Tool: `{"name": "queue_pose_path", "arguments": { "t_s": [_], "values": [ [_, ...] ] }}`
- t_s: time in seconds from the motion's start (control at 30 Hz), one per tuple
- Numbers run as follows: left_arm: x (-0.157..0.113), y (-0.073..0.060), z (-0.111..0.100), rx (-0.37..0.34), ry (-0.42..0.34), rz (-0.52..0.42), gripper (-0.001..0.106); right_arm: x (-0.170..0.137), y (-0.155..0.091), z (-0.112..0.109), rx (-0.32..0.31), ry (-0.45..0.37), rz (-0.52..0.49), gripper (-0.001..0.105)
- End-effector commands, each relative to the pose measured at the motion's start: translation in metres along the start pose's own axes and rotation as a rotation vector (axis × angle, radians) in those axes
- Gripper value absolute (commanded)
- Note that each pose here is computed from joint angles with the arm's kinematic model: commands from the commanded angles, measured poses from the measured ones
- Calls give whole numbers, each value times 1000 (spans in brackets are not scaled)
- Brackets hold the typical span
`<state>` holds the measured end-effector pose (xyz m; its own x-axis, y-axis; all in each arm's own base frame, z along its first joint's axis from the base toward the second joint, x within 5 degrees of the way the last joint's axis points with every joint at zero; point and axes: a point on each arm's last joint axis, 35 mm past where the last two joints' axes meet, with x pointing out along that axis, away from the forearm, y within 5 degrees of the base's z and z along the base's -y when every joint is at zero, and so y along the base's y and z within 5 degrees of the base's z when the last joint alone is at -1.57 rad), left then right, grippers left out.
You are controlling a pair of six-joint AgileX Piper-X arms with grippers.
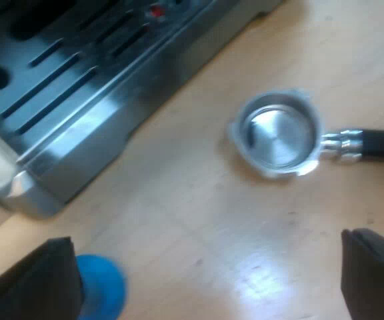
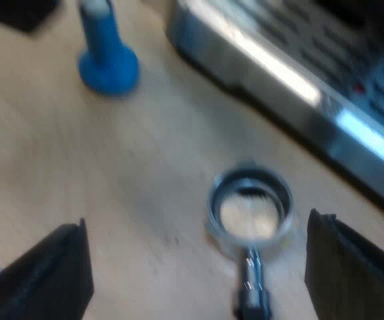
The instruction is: Grind coffee beans and then tamp
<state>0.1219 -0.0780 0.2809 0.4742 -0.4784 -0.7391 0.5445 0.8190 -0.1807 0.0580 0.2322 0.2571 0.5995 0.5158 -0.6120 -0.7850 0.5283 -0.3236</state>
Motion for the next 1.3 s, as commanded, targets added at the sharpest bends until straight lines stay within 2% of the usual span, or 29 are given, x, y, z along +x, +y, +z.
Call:
{"name": "queue_pose_path", "arguments": {
  "t_s": [0.03, 0.07, 0.1, 0.17, 0.27, 0.4, 0.57, 0.67, 0.83, 0.9, 0.93, 1.1, 1.17, 1.3],
  "values": [
    [-3, 0, 1, -3, -3, 29, 83, 0, 0, 10, 21, -116, -5, 69],
    [-3, 1, 0, -5, 8, 53, 86, 1, 1, 10, 35, -141, -4, 69],
    [-2, 3, -5, -15, 52, 99, 90, 2, 2, 9, 45, -157, -4, 69],
    [0, 4, -6, -18, 71, 108, 90, 4, 3, 7, 55, -174, -3, 69],
    [2, 10, -5, -57, 76, 180, 90, 9, 5, 2, 66, -200, -1, 69],
    [4, 25, -2, -161, 74, 194, 90, 18, 11, -9, 45, -170, 20, 69],
    [9, 43, -2, -226, 102, 224, 90, 30, 18, -10, 41, -162, 18, 69],
    [18, 45, -1, -204, 136, 224, 90, 37, 21, -9, 47, -171, 10, 69],
    [33, 51, 3, -211, 169, 226, 90, 39, 22, -10, 48, -170, -11, 69],
    [52, 58, 4, -218, 221, 223, 90, 39, 22, -10, 48, -170, -11, 69],
    [54, 59, 4, -217, 224, 223, 90, 39, 22, -10, 48, -170, -11, 69],
    [82, 68, 3, -232, 292, 216, 80, 39, 22, -10, 48, -170, -11, 69],
    [83, 68, 3, -233, 296, 215, 80, 39, 22, -10, 48, -170, -11, 69],
    [99, 73, -2, -247, 358, 210, 78, 39, 22, -10, 48, -170, -11, 69]
  ]
}}
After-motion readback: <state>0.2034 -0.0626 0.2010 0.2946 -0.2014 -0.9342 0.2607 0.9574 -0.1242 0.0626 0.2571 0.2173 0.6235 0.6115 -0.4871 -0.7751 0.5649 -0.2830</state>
